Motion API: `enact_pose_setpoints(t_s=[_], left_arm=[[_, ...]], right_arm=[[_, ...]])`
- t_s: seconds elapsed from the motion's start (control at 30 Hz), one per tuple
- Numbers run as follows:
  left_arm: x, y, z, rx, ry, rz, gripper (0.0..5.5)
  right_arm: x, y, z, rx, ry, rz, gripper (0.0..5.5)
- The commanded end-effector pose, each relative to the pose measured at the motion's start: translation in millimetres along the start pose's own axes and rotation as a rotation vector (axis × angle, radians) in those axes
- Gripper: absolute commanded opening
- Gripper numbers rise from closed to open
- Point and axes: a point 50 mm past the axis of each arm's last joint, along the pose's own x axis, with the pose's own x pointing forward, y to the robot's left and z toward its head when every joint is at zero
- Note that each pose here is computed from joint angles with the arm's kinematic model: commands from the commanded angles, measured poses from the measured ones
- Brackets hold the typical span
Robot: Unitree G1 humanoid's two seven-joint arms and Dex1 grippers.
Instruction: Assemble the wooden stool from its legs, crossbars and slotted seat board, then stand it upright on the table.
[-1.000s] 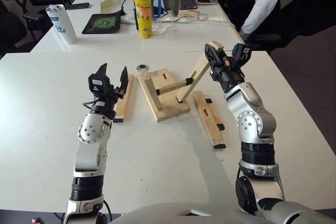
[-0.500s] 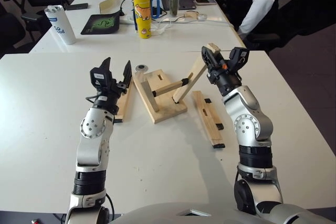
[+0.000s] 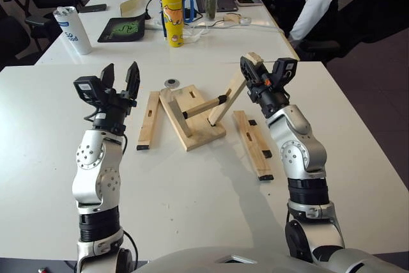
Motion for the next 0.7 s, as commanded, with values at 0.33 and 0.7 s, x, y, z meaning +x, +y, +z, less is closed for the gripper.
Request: enact_pose_setpoints(t_s=[0.33,0.7], left_arm=[[-0.9,-17.7,44.5,0.020,0.271,-0.707,3.19],[-5.4,-26.9,8.2,0.097,0.385,-0.721,3.19]], right_arm=[[-13.1,-23.1,-31.8,-0.046,0.195,-0.079,1.03],[-11.7,-20.7,-32.0,-0.046,0.204,-0.049,1.04]])
